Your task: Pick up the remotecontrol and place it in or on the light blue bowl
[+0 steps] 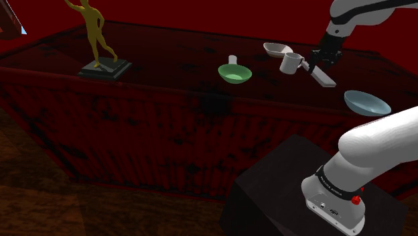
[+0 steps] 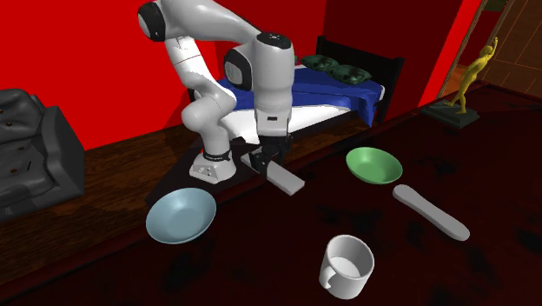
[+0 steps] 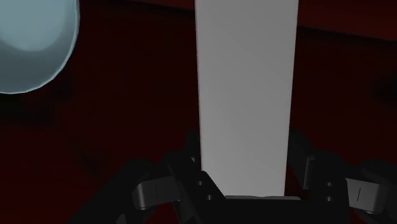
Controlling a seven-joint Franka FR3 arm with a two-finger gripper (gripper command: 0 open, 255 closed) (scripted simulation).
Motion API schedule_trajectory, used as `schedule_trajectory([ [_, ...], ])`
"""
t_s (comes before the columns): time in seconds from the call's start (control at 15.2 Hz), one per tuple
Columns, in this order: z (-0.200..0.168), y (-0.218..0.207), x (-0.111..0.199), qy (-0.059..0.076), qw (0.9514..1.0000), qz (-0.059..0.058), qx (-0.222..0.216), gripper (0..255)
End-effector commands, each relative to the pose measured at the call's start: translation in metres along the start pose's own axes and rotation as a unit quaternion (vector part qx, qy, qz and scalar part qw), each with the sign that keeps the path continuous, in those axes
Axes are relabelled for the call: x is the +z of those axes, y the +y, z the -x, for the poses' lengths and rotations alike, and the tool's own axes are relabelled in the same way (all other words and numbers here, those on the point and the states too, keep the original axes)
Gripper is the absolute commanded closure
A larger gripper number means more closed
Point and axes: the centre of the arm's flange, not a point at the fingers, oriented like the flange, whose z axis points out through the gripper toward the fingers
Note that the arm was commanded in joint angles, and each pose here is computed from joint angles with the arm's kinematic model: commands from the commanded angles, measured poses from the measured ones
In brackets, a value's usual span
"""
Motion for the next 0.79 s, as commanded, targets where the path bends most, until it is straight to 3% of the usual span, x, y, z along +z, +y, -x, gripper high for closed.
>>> schedule_trajectory([
  [0.0, 0.010, 0.023, 0.000, 0.000, 1.0000, 0.000, 0.000, 255],
  [0.73, 0.069, 0.156, 0.000, 0.000, 1.0000, 0.000, 0.000, 255],
])
